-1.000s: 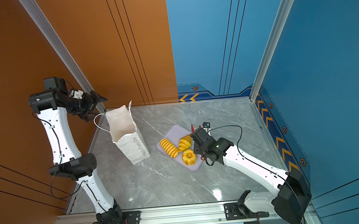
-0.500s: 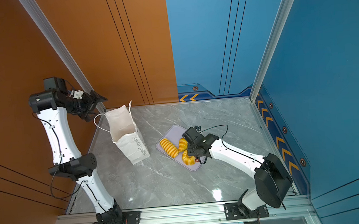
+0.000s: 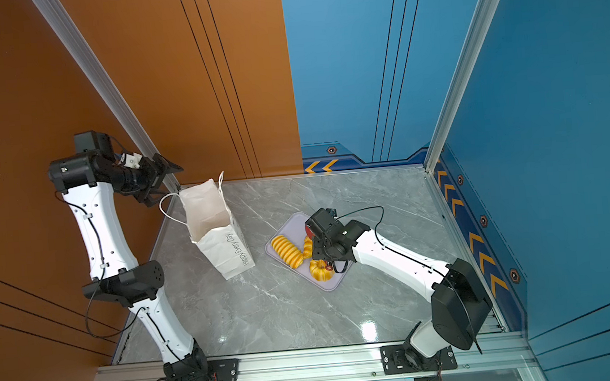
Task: Pack bread into a paper bag
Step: Pick up the fake bread from the plate.
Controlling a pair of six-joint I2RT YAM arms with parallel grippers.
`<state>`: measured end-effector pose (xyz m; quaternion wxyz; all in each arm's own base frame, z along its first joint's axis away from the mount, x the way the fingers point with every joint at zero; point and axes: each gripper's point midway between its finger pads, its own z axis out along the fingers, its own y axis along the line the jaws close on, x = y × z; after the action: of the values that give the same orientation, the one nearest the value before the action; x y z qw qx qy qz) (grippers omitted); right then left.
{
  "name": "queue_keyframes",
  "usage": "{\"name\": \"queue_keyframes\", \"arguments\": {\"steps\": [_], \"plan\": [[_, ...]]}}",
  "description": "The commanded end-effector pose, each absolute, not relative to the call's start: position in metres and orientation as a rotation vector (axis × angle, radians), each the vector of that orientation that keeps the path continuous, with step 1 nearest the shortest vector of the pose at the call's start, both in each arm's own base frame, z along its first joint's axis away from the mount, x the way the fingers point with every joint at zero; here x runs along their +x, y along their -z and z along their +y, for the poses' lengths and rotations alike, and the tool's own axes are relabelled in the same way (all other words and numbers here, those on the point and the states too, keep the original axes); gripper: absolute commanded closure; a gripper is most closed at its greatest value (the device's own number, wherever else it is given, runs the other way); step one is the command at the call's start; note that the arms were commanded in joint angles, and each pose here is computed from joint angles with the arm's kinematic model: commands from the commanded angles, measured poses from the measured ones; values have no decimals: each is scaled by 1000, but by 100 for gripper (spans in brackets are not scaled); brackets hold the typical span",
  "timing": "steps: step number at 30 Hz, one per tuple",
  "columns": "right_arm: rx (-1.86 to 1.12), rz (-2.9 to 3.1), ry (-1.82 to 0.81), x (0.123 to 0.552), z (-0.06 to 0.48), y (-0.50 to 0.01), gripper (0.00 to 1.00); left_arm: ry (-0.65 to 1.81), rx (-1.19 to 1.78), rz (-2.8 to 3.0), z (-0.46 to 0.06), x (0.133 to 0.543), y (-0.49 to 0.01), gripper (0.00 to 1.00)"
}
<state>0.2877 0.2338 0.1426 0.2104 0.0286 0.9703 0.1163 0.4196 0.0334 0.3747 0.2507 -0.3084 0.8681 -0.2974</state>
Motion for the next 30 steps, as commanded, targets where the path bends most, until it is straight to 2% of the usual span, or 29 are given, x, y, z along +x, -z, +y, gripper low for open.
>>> {"name": "queue_keyframes", "arguments": {"steps": [1, 15, 21, 24, 30], "plan": [[111, 2713, -271, 289, 229, -138, 35, 860, -932, 2472, 26, 394, -359, 9], [141, 2788, -313, 293, 243, -108, 36, 872, -931, 2464, 26, 394, -361, 9], [136, 2804, -328, 292, 248, -104, 44, 871, -934, 2464, 27, 394, -361, 9], [140, 2807, -328, 291, 247, -103, 53, 871, -932, 2464, 27, 394, -361, 9], [136, 2785, -349, 292, 248, -112, 83, 871, -933, 2463, 27, 393, -361, 9]]}}
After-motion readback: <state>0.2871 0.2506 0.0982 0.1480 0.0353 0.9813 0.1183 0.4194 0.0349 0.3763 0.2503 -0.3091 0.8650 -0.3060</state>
